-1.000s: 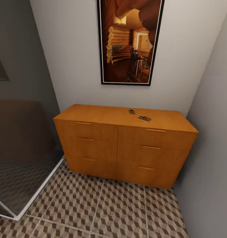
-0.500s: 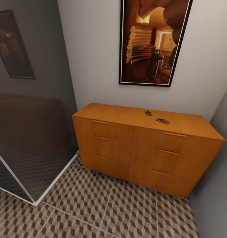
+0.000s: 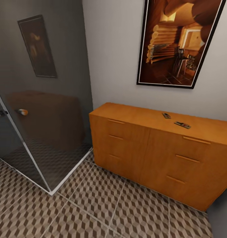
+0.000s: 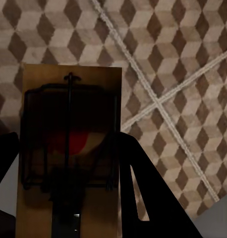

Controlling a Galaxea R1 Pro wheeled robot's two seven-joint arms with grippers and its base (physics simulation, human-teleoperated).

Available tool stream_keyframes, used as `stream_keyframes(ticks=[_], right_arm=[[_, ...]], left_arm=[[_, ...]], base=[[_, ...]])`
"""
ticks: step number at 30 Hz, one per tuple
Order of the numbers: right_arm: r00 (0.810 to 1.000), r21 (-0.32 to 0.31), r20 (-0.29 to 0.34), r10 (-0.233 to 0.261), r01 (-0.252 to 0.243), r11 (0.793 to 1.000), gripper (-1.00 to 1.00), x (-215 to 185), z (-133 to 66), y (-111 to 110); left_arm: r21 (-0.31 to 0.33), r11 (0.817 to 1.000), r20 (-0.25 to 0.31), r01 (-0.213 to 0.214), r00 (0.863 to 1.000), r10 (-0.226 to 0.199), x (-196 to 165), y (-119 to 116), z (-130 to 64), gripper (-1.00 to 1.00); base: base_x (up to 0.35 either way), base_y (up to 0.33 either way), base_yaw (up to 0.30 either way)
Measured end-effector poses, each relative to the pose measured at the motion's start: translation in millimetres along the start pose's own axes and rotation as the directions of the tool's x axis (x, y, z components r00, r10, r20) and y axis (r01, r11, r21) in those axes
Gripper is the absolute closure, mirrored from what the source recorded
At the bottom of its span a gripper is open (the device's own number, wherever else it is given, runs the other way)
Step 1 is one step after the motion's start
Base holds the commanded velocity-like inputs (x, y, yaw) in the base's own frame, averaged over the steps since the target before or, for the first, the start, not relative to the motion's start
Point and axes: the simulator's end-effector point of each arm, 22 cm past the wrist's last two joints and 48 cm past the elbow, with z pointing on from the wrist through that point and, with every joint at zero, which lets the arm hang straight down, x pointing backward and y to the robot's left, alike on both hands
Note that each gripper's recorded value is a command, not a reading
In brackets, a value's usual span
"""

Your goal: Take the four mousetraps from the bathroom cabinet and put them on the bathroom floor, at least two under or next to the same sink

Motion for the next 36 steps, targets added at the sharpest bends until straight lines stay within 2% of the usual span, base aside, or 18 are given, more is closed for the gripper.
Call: stream_keyframes(ticks=[36], right_arm=[[1.000,-0.001,0.000,0.000,0.000,1.000,1.00,0.1,-0.1,0.5]], left_arm=[[0.006,1.000,0.001,-0.005,1.000,0.005,-0.3,-2.6,-0.2,1.00]], base=[[0.000,0.000,0.288]])
